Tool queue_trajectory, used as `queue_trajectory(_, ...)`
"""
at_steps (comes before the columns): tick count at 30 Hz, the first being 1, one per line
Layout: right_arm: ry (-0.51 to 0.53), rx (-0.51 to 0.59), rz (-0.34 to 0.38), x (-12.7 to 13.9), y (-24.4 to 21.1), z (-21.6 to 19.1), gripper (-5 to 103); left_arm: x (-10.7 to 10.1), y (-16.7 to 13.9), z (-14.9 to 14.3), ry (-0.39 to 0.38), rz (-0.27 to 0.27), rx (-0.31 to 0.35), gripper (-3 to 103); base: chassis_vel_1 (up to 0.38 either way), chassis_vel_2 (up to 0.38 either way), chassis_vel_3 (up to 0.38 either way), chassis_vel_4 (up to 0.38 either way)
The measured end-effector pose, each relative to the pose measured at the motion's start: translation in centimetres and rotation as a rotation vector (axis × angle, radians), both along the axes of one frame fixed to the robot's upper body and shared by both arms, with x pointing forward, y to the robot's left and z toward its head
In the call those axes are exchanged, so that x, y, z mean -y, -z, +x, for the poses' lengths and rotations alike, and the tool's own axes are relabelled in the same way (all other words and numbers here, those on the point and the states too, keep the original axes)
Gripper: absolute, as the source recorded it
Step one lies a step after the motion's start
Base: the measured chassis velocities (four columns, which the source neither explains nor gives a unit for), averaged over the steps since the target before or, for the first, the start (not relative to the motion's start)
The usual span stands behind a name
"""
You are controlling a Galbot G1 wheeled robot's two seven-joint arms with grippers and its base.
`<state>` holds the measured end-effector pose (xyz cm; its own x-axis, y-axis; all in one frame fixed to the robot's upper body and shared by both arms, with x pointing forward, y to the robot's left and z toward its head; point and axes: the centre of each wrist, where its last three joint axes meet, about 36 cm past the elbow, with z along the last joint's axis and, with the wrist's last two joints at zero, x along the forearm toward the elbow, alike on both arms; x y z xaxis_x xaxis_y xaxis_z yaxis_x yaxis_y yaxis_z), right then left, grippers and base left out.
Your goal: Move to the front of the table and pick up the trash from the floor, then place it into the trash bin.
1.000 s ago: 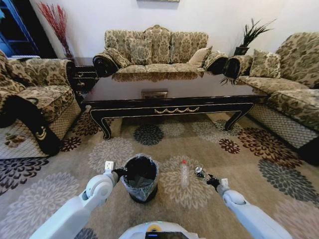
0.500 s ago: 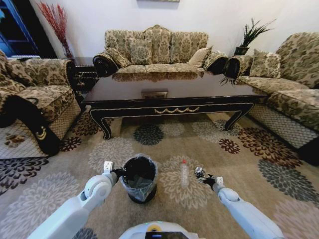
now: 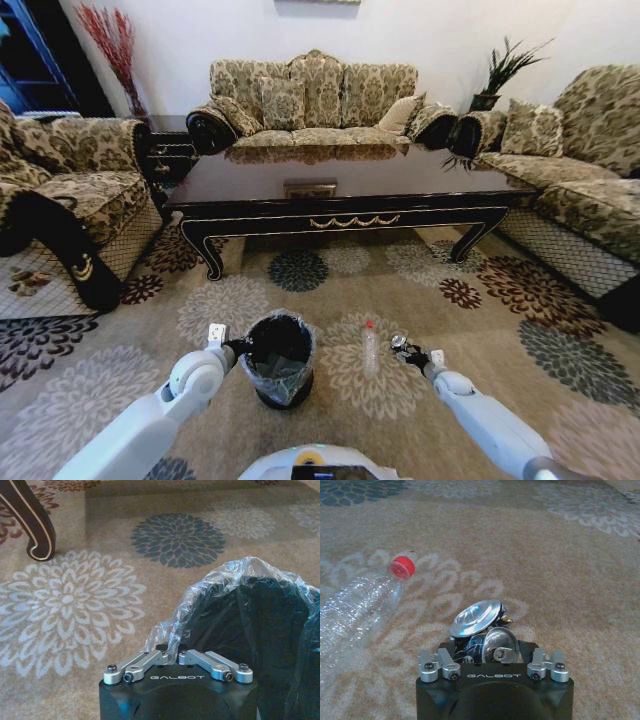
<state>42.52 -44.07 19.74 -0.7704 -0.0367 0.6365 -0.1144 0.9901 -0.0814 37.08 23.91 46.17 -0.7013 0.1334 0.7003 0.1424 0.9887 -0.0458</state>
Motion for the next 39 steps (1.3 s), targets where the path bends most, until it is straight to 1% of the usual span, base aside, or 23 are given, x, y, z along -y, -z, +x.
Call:
queue_trajectory(1, 0.000, -0.001, -0.001, 0.0, 0.1, 0.0, 67, -0.1, 0.0, 0.0, 0.000, 0.001, 0.000, 4, 0.000, 0.000, 0.000, 0.000)
queue_trajectory(3, -0.003, -0.003, -0.003, 0.1, 0.2, -0.3, 62, -0.1, -0.1, 0.0, -0.001, 0.002, 0.000, 4, 0.000, 0.000, 0.000, 0.000)
queue_trajectory(10, -0.008, 0.003, -0.001, 0.1, -0.1, -0.6, 61, -0.1, -0.1, 0.1, -0.001, -0.002, 0.001, 4, 0.000, 0.000, 0.000, 0.000)
queue_trajectory(15, -0.011, 0.024, 0.005, 0.3, -1.1, -0.8, 61, 0.0, -0.1, 0.0, -0.001, -0.004, 0.000, 4, 0.000, 0.000, 0.000, 0.000)
queue_trajectory(19, -0.015, 0.080, 0.040, -0.1, -4.4, -1.0, 61, 0.3, -0.1, 0.2, 0.006, -0.008, 0.004, 4, 0.000, 0.000, 0.000, 0.000)
queue_trajectory(20, -0.015, 0.080, 0.040, -0.1, -4.4, -1.0, 61, 0.3, -0.1, 0.2, 0.006, -0.008, 0.004, 4, 0.000, 0.000, 0.000, 0.000)
queue_trajectory(24, -0.034, 0.143, 0.083, -0.7, -8.6, -1.8, 61, 1.0, 0.1, 0.7, 0.022, -0.014, 0.000, 4, 0.000, 0.000, 0.000, 0.000)
queue_trajectory(25, -0.034, 0.143, 0.083, -0.7, -8.6, -1.8, 61, 1.0, 0.1, 0.7, 0.022, -0.014, 0.000, 4, 0.000, 0.000, 0.000, 0.000)
queue_trajectory(29, -0.056, 0.171, 0.119, -1.6, -11.8, -3.1, 61, 1.5, 0.2, 0.9, 0.037, -0.017, -0.005, 4, 0.000, 0.000, 0.000, 0.000)
queue_trajectory(31, -0.059, 0.174, 0.124, -1.8, -12.2, -3.3, 61, 1.6, 0.2, 1.0, 0.040, -0.017, -0.005, 4, 0.000, 0.000, 0.000, 0.000)
queue_trajectory(34, -0.104, 0.216, 0.158, -3.8, -15.6, -4.5, 61, 2.6, 0.0, 1.8, 0.062, -0.022, 0.000, 4, 0.000, 0.000, 0.000, 0.000)
queue_trajectory(36, -0.115, 0.226, 0.166, -4.4, -16.4, -4.8, 61, 2.8, 0.0, 2.0, 0.065, -0.023, 0.002, 4, 0.000, 0.000, 0.000, 0.000)
queue_trajectory(37, -0.143, 0.246, 0.181, -5.6, -18.0, -5.2, 61, 3.4, 0.1, 2.2, 0.071, -0.026, 0.003, 4, 0.000, 0.000, 0.000, 0.000)
queue_trajectory(39, -0.163, 0.264, 0.192, -6.8, -19.3, -5.5, 61, 4.1, 0.3, 2.5, 0.074, -0.030, 0.003, 4, 0.000, 0.000, 0.000, 0.000)
